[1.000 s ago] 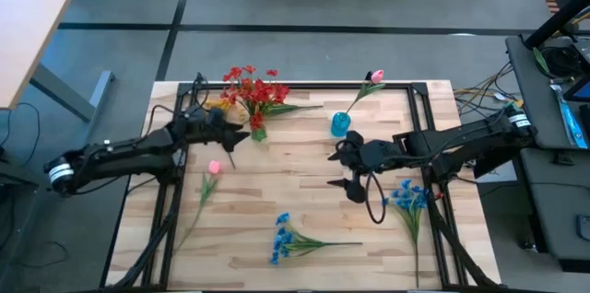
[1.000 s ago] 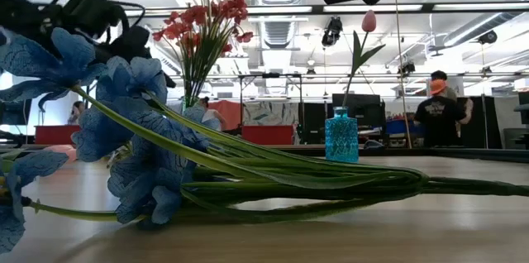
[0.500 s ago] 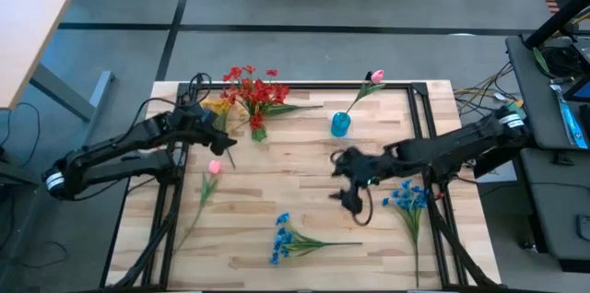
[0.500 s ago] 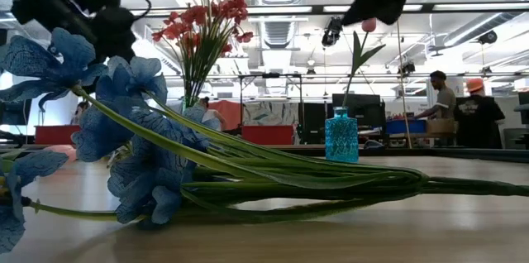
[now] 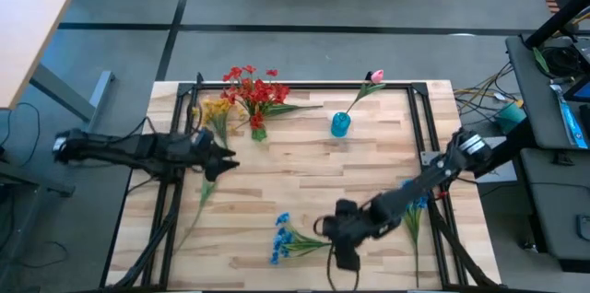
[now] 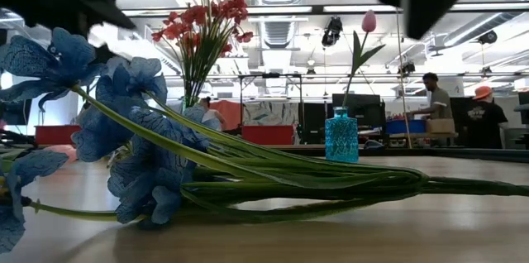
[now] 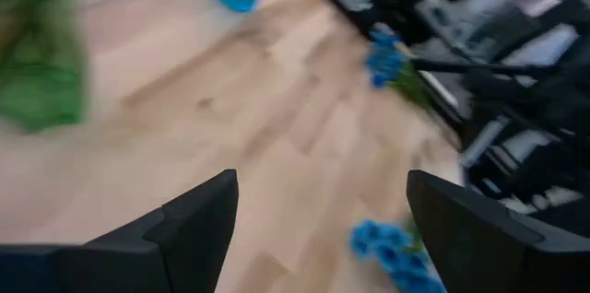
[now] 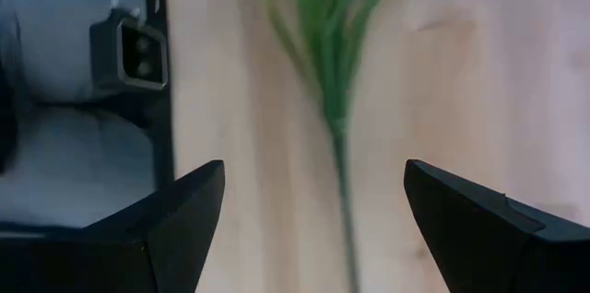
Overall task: Sort flowers into vase by color
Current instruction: Put the pink tulip into the blue vase
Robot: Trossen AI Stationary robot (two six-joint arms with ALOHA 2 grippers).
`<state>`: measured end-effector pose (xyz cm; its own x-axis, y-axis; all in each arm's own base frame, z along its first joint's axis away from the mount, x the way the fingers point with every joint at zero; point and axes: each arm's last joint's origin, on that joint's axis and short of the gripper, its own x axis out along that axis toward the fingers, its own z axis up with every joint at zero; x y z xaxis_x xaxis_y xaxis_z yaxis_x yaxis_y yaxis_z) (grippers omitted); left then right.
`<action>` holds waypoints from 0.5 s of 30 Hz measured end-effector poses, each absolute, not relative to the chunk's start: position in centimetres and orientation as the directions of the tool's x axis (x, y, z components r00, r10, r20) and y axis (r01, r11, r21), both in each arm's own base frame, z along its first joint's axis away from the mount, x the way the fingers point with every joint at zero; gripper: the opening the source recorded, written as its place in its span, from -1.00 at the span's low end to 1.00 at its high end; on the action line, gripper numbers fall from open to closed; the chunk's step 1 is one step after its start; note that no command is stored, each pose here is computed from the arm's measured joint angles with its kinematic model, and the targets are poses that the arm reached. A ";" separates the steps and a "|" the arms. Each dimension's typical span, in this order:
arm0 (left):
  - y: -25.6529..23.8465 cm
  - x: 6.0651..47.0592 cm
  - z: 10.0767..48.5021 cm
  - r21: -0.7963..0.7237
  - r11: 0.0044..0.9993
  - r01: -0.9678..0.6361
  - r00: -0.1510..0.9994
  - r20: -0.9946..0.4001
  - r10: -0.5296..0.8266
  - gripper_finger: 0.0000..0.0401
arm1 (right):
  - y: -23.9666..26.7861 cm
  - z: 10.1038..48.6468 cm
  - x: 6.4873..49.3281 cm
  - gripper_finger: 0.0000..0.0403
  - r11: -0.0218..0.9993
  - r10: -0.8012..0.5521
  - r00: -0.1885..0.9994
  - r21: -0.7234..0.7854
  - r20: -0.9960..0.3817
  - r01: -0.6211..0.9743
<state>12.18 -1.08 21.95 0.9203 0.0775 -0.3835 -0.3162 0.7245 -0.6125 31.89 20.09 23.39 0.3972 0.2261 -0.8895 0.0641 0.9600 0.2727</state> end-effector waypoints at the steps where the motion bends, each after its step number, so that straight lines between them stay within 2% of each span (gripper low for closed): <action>1: -1.7 12.3 22.0 -0.617 0.734 -0.283 0.932 -0.359 0.057 0.48 | 20.7 23.3 31.9 0.62 0.961 0.220 0.376 0.266 -0.900 0.075; 6: -4.8 12.3 22.1 -0.632 0.756 -0.172 0.962 -0.271 -0.008 0.48 | 23.0 23.1 30.6 0.62 0.946 0.152 0.241 0.212 -0.959 0.246; 10: -6.8 12.0 21.6 -0.627 0.758 -0.179 0.954 -0.299 -0.022 0.48 | 24.2 23.5 28.8 0.62 0.906 0.137 0.187 0.199 -0.973 0.373; 15: -8.9 11.8 20.4 -0.659 0.728 -0.192 0.926 -0.368 -0.088 0.48 | 24.4 24.6 27.2 0.62 0.877 0.114 0.177 0.183 -0.978 0.445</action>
<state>11.80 -8.94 20.35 0.9258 -0.0885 -0.3676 -0.1920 0.7277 -0.6585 27.19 24.45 24.60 0.1770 0.1142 -0.9776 0.4449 0.8767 0.1830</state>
